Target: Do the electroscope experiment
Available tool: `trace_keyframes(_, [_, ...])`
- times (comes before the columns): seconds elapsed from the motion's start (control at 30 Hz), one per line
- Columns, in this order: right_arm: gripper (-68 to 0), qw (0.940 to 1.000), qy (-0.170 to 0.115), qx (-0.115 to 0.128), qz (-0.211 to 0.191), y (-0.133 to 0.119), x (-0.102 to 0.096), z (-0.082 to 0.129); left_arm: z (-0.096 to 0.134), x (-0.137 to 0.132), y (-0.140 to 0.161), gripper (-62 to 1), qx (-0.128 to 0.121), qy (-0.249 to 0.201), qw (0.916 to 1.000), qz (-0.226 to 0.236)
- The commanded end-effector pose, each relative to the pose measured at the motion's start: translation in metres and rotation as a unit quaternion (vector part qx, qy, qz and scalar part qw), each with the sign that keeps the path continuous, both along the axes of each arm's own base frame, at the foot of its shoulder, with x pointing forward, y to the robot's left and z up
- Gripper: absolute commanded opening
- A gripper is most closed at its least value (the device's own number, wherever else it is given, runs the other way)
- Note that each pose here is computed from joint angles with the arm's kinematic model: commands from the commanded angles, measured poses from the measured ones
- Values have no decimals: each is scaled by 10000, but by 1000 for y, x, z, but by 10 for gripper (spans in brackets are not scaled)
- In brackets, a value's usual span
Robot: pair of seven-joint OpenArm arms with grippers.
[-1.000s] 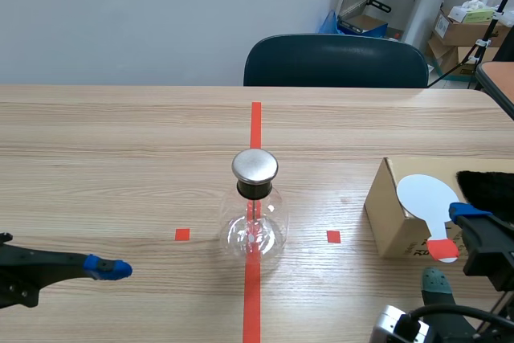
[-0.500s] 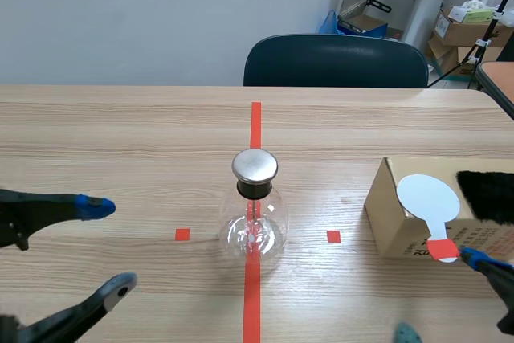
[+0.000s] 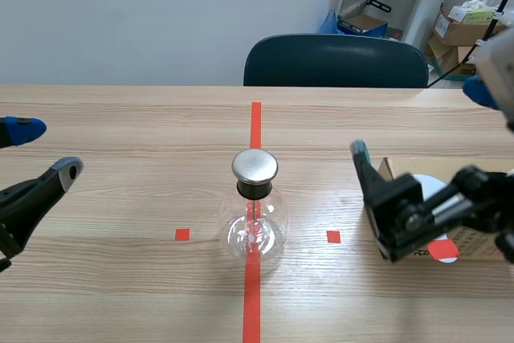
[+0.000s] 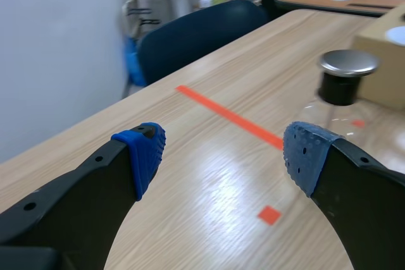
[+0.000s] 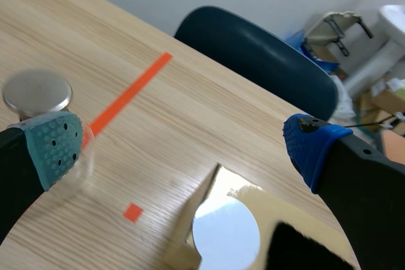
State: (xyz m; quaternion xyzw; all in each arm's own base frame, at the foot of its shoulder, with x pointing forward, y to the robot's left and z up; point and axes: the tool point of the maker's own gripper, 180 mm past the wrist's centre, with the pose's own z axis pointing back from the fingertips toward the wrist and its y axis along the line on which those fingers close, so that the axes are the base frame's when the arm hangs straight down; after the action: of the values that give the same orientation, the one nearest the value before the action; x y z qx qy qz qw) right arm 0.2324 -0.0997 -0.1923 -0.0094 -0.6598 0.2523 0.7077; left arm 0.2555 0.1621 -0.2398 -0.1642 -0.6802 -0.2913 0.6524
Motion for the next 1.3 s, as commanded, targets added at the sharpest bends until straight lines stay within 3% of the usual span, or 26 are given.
trace_keyframes(0.0, [4,9999,-46,158,21,1,8,6,9,0,4,-194,-124,-97,9998,122])
trace_keyframes(0.13, [4,9974,218,586,355,14,19,12,8,-7,25,-194,-132,-36,9987,482])
trace_keyframes(0.3, [4,9958,88,754,513,20,27,25,-3,-23,47,-194,-108,140,9950,983])
trace_keyframes(0.57, [4,9956,-98,766,533,20,31,34,-18,-36,55,-194,119,243,9902,1367])
trace_keyframes(0.8, [4,9969,252,612,416,16,32,20,-17,-38,43,-194,161,251,9904,1347])
trace_keyframes(1.27, [4,9969,257,610,414,16,32,19,-19,-47,33,-194,355,365,9884,1432])
